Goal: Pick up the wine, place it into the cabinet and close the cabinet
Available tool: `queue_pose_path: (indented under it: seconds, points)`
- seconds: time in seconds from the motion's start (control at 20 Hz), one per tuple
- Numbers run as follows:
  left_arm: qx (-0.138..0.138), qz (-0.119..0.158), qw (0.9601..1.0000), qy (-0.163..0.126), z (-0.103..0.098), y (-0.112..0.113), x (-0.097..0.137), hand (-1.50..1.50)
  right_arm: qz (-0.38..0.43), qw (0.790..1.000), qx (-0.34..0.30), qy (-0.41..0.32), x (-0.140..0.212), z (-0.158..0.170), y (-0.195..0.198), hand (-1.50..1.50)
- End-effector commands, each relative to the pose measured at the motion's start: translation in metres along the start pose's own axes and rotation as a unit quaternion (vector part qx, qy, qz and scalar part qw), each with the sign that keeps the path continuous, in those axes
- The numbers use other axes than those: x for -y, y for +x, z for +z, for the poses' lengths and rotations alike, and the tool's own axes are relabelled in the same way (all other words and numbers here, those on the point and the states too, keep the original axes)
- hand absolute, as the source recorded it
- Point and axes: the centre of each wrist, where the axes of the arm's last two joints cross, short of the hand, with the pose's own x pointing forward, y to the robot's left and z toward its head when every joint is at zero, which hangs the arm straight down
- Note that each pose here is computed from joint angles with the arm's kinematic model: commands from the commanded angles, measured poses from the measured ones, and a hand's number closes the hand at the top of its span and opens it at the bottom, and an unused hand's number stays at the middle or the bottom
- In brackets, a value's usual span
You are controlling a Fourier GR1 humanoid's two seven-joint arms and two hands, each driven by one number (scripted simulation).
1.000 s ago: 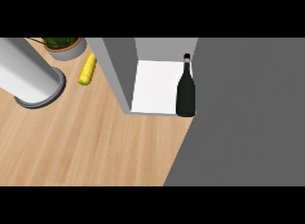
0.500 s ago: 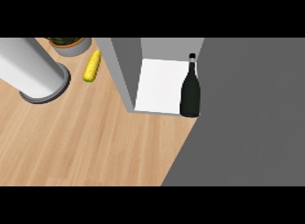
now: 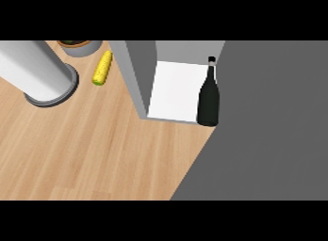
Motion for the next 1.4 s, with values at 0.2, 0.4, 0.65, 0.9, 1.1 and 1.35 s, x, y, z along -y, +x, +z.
queue_pose_path:
  seconds: [0.2,0.4,0.65,0.9,1.1,1.35]
  points:
    - [0.005,0.003,0.9998,-0.016,-0.007,0.002,-0.002,1.5,-0.028,0.997,-0.008,-0.076,0.008,-0.035,-0.015,1.5]
    - [0.01,0.008,0.9997,-0.021,-0.007,0.002,0.0,1.5,-0.01,0.996,-0.01,-0.085,0.019,-0.036,-0.016,1.5]
    - [0.012,0.015,0.9994,-0.029,-0.011,0.001,0.003,1.5,0.02,0.994,-0.012,-0.106,0.045,-0.044,-0.017,1.5]
    - [0.017,0.025,0.9984,-0.049,-0.017,0.003,0.008,1.5,0.066,0.988,-0.032,-0.138,0.074,-0.076,-0.014,1.5]
    - [0.019,0.03,0.9975,-0.061,-0.022,0.004,0.01,1.5,0.087,0.979,-0.042,-0.178,0.097,-0.101,-0.011,1.5]
    - [0.018,0.031,0.9975,-0.061,-0.024,0.001,0.009,1.5,0.116,0.967,-0.077,-0.212,0.124,-0.135,-0.009,1.5]
